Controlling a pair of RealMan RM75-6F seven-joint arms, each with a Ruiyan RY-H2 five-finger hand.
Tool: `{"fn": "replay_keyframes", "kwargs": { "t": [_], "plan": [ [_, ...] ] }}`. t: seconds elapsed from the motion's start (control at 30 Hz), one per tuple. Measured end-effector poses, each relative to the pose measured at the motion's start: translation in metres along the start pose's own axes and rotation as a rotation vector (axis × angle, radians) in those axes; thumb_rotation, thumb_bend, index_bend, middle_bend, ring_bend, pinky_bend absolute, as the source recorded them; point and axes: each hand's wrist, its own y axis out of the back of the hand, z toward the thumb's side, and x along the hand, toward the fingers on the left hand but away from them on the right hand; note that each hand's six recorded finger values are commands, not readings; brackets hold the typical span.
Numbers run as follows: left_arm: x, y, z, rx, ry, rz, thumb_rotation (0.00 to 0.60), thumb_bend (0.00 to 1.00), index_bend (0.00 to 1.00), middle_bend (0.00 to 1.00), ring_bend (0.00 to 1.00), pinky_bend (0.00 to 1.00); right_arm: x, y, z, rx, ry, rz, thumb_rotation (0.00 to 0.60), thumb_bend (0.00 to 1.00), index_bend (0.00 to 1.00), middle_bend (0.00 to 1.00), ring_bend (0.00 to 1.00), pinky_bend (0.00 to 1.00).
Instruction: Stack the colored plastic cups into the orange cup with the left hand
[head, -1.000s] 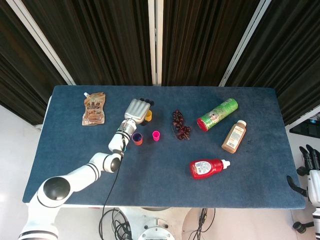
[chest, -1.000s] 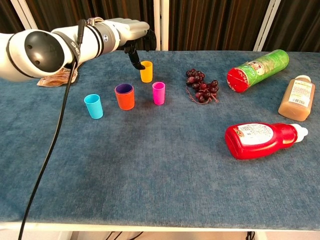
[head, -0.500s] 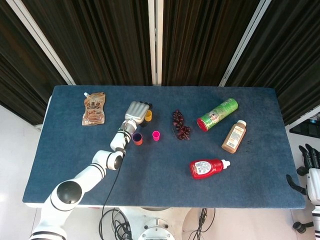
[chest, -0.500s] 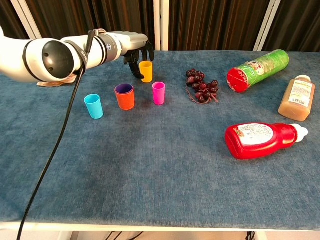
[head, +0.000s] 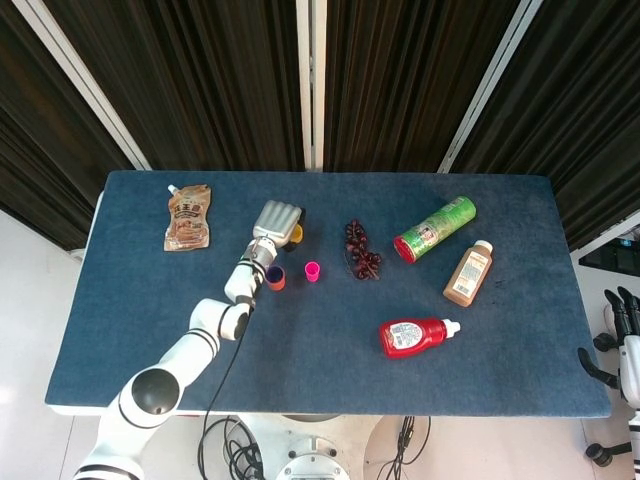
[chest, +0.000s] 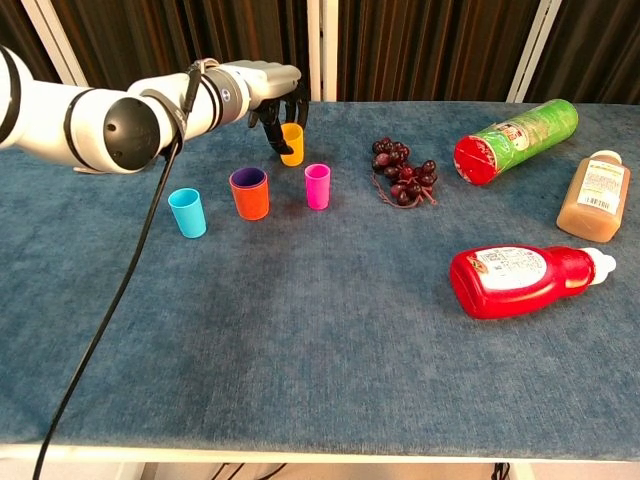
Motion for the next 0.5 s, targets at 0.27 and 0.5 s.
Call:
{"fn": "replay_keyframes", "kwargs": {
  "t": [0.27,0.5],
  "plan": [
    [-0.001,-0.002,-0.004,0.023,-0.001,0.013,0.6,0.26,0.52,0.5,0.53,0.69,-0.001,-0.002,0.0,0.004,-0.003,0.011,0.6,0.23,0.0,0.0,0.0,0.0],
    [-0.001,0.011,-0.006,-0.013,-0.011,0.064,0.6,0.26,0.52,0.51,0.54,0.69,-0.001,-0.001,-0.001,0.011,-0.008,0.01,0.6,0.23,0.0,0.0,0.0,0.0]
  ]
}}
